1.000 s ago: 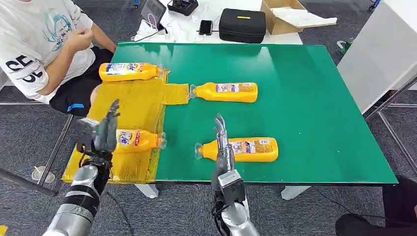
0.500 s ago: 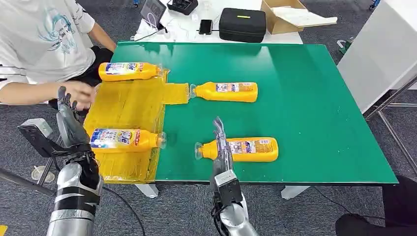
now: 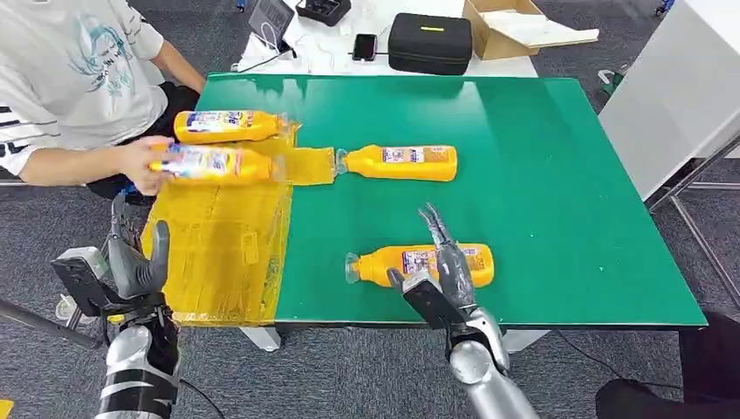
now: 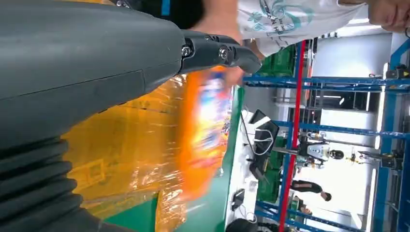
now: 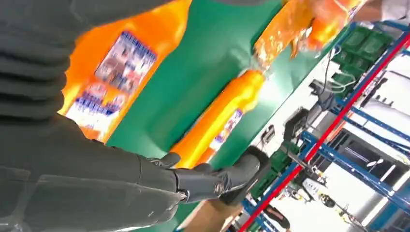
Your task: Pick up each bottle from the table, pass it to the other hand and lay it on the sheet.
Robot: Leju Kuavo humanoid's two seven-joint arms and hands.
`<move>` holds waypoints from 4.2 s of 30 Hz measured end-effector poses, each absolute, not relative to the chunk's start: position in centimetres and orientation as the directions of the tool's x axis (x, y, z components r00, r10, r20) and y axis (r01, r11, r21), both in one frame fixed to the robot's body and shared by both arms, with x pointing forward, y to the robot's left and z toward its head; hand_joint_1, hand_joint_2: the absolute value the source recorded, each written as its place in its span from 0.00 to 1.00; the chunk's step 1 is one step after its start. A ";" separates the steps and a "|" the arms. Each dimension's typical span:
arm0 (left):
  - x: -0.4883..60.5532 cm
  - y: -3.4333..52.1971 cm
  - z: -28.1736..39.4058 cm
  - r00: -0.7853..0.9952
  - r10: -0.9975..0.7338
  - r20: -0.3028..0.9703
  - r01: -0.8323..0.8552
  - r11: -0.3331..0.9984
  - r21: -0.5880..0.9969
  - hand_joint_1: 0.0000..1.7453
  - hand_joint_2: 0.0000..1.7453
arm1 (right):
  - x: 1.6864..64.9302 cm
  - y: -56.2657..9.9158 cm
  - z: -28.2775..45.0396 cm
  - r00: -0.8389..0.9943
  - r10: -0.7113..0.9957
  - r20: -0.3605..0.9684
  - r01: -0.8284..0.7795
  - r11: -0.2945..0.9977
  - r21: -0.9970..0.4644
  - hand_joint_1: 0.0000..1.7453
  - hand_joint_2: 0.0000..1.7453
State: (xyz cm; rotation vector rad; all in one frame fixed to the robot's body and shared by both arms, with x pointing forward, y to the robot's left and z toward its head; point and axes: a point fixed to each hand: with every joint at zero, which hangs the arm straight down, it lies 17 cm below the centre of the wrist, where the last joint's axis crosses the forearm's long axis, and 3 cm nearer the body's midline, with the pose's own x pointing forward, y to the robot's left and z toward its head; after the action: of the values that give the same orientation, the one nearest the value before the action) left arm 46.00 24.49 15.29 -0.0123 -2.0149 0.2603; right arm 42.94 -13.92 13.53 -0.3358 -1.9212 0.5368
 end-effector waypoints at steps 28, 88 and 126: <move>44.1 20.6 11.5 -0.360 0.072 0.930 -0.044 0.995 -0.094 0.00 1.00 | 47.4 -21.9 4.3 -0.170 0.746 0.644 -0.388 0.550 -0.740 0.00 1.00; 45.3 15.3 11.6 -0.231 0.437 0.869 0.161 0.898 -0.409 0.00 1.00 | 43.6 -20.2 22.2 -0.602 0.354 0.716 0.156 0.931 -0.330 1.00 1.00; 39.4 2.7 17.8 -0.018 0.677 0.736 0.612 0.589 -0.527 0.00 1.00 | 39.2 -1.2 10.9 -0.428 0.110 0.897 -0.257 0.937 -0.237 1.00 1.00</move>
State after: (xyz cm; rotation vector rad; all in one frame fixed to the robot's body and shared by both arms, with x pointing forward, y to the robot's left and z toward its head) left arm 39.40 2.65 17.82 -1.0766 -1.6976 0.0723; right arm 39.15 -1.25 10.91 0.1057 -1.9724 0.4097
